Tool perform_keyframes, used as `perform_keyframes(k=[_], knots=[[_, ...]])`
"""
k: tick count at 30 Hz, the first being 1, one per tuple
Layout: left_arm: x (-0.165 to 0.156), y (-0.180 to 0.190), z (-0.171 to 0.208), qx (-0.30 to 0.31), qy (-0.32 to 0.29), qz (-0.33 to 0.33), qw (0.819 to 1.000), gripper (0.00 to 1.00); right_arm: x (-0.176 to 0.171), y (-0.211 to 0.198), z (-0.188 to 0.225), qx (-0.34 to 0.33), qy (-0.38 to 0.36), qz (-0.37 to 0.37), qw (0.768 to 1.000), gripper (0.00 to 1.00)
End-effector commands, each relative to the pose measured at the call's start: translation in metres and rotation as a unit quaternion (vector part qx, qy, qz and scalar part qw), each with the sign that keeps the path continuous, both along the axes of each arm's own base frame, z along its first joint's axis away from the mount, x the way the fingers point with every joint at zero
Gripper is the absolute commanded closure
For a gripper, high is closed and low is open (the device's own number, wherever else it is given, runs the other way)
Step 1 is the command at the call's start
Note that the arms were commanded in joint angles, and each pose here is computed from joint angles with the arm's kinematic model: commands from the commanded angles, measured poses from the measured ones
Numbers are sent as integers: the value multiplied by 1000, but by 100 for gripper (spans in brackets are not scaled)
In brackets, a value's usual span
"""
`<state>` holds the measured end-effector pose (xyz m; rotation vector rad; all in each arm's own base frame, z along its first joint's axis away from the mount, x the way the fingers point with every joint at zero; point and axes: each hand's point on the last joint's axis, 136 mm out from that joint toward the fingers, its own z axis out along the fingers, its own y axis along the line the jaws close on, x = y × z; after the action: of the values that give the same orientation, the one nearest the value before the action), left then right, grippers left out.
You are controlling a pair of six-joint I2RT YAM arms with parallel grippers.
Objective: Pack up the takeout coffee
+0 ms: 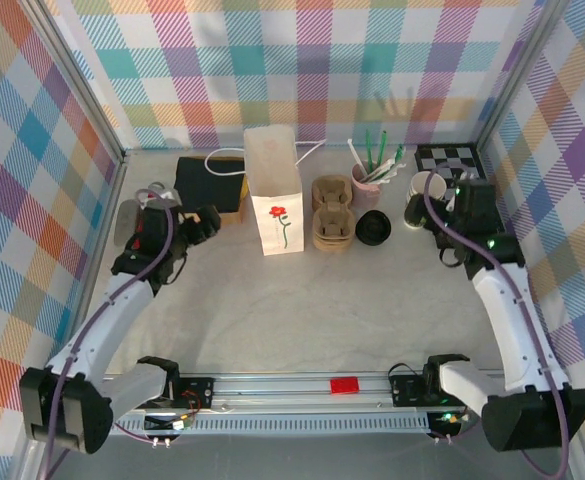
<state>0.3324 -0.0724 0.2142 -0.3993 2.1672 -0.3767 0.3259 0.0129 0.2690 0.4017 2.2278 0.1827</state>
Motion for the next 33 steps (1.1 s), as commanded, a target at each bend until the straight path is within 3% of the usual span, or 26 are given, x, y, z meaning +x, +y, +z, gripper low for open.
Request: perform_keyframes(k=[1, 9, 14, 20, 29, 33], knots=[[-38, -17, 3, 21, 27, -32, 999, 6, -14, -14, -21, -61, 111, -2, 992, 8], [-97, -52, 0, -45, -18, -129, 990, 9, 19, -11, -24, -89, 175, 30, 980, 24], [-114, -52, -6, -40, -10, -152, 988, 10, 41, -3, -29, -101, 182, 51, 977, 23], [-119, -55, -6, -44, -14, -166, 985, 10, 70, 1, -34, -113, 196, 68, 972, 25], [-114, -61, -3, -47, -16, -169, 984, 11, 103, 4, -56, -136, 246, 75, 957, 40], [-114, -62, 0, -47, -19, -171, 984, 11, 110, 5, -64, -141, 257, 82, 953, 41]])
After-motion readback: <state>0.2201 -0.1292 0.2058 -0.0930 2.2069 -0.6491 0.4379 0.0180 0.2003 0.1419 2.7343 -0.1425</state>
